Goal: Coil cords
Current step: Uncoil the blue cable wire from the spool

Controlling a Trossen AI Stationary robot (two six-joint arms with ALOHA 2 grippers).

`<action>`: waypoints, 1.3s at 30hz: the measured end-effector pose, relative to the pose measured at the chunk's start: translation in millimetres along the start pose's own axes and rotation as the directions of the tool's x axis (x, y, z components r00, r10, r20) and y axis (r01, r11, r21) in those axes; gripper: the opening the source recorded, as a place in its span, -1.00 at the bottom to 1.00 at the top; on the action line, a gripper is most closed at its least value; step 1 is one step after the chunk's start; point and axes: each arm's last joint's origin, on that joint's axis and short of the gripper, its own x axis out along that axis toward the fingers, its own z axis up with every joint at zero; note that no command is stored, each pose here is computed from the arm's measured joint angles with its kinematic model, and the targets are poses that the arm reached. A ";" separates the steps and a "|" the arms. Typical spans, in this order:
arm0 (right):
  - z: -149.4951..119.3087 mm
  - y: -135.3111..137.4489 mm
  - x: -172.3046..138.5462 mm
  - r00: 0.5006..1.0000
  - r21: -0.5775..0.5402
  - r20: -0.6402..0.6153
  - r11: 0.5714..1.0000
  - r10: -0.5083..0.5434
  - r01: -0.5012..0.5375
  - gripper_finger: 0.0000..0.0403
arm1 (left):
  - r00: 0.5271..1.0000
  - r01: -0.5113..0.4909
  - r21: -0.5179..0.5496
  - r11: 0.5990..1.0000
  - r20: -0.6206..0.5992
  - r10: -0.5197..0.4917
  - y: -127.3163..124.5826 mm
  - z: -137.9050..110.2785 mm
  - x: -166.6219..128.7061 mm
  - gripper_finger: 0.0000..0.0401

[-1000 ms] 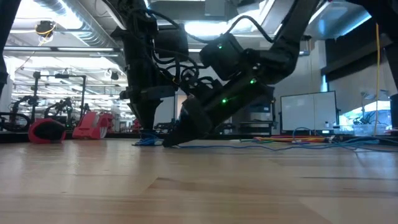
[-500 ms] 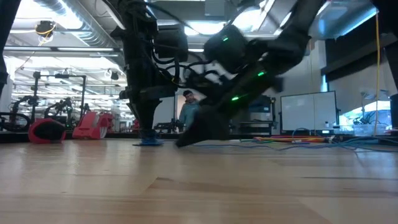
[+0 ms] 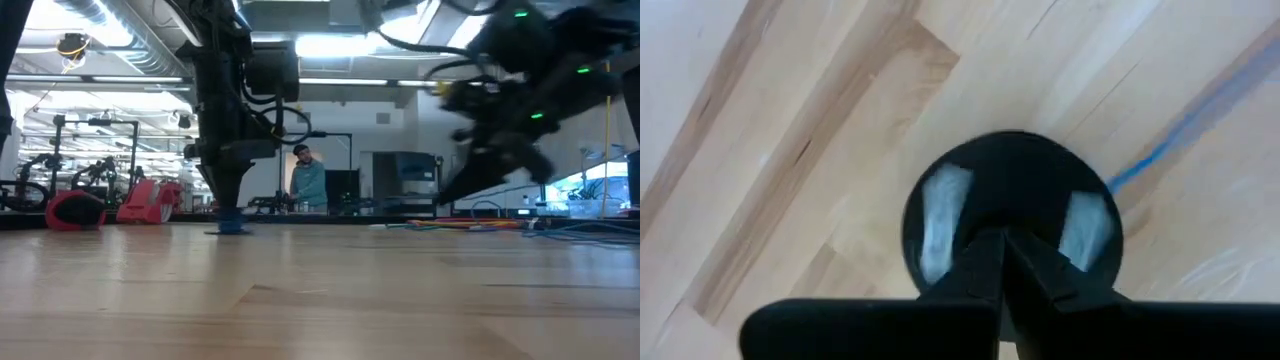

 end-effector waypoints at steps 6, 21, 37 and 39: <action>-31.1 -19.6 -55.5 0.997 0.137 -0.023 0.988 -0.074 0.076 -0.97 | 1.000 -0.002 0.001 1.000 -0.003 0.002 0.3 -0.2 0.0 -1.00; -31.1 -35.0 -109.2 0.978 0.291 0.192 0.957 -0.079 0.020 -0.77 | 1.000 0.000 -0.018 1.000 0.000 0.000 0.1 0.1 0.0 -1.00; -3.3 -22.6 -78.2 0.948 0.244 0.317 0.968 -0.017 -0.064 -0.10 | 1.000 0.003 -0.018 1.000 0.005 -0.003 -0.2 0.6 0.0 -1.00; 3.6 -18.9 -69.1 0.934 0.202 0.357 0.976 0.000 -0.077 -0.09 | 1.000 0.004 -0.017 1.000 0.007 -0.004 -0.3 0.7 0.1 -1.00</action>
